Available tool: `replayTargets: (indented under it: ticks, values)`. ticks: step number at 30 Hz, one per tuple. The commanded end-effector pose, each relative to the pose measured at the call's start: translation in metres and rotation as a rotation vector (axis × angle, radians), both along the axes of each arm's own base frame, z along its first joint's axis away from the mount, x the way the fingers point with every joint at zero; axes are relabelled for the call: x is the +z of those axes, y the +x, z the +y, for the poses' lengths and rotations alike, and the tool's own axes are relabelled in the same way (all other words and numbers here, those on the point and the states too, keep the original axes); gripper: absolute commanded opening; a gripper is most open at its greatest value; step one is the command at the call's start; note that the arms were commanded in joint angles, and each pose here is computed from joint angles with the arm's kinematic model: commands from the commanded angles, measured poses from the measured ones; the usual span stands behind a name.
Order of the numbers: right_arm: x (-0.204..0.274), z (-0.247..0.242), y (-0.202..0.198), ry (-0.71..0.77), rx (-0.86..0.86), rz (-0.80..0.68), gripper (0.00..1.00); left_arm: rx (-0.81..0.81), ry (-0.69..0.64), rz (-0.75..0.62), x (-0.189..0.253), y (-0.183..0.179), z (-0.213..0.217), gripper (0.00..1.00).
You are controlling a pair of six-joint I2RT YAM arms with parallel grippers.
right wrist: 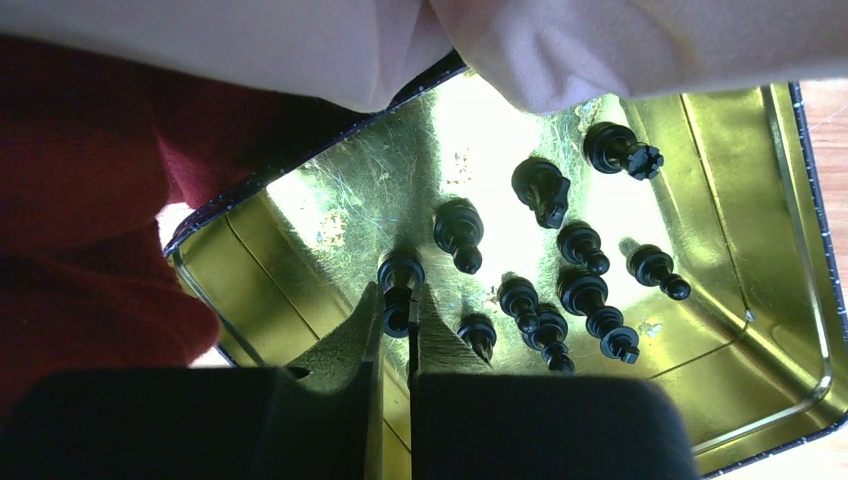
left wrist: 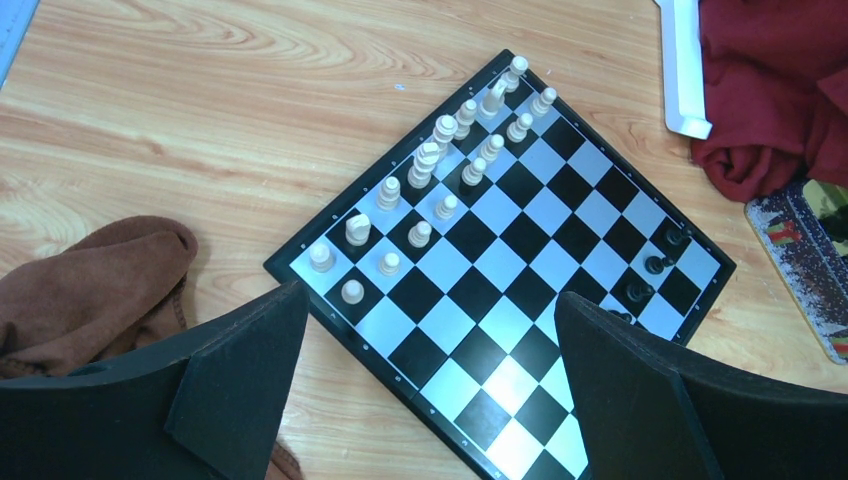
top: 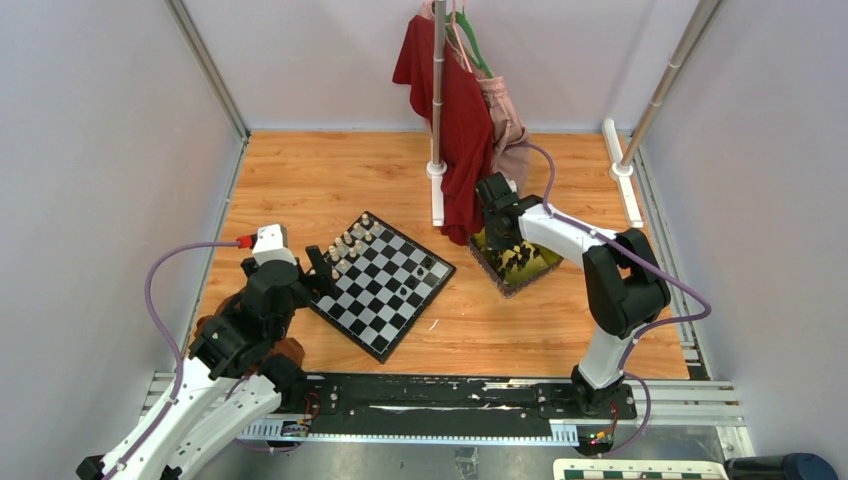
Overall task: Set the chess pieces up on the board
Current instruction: Pick up the chess piece from the storage box.
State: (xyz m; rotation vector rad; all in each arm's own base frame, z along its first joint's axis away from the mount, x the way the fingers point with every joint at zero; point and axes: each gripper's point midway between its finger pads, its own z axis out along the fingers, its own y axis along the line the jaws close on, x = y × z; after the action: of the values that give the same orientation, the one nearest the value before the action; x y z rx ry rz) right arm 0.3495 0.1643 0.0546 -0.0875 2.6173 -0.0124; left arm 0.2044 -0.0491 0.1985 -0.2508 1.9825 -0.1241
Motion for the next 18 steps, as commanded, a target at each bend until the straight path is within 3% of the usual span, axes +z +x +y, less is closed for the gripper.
replayTargets:
  ticks: [1,18]
  values:
    - [-0.006,-0.008,-0.003,-0.018,-0.016,0.023,0.0,0.006,0.009,-0.001,-0.003,0.001,0.0,1.0]
    - [0.046,-0.015,-0.005,-0.003,-0.003,-0.074,0.0,0.012,-0.003,-0.019,0.0,-0.001,0.002,1.0]
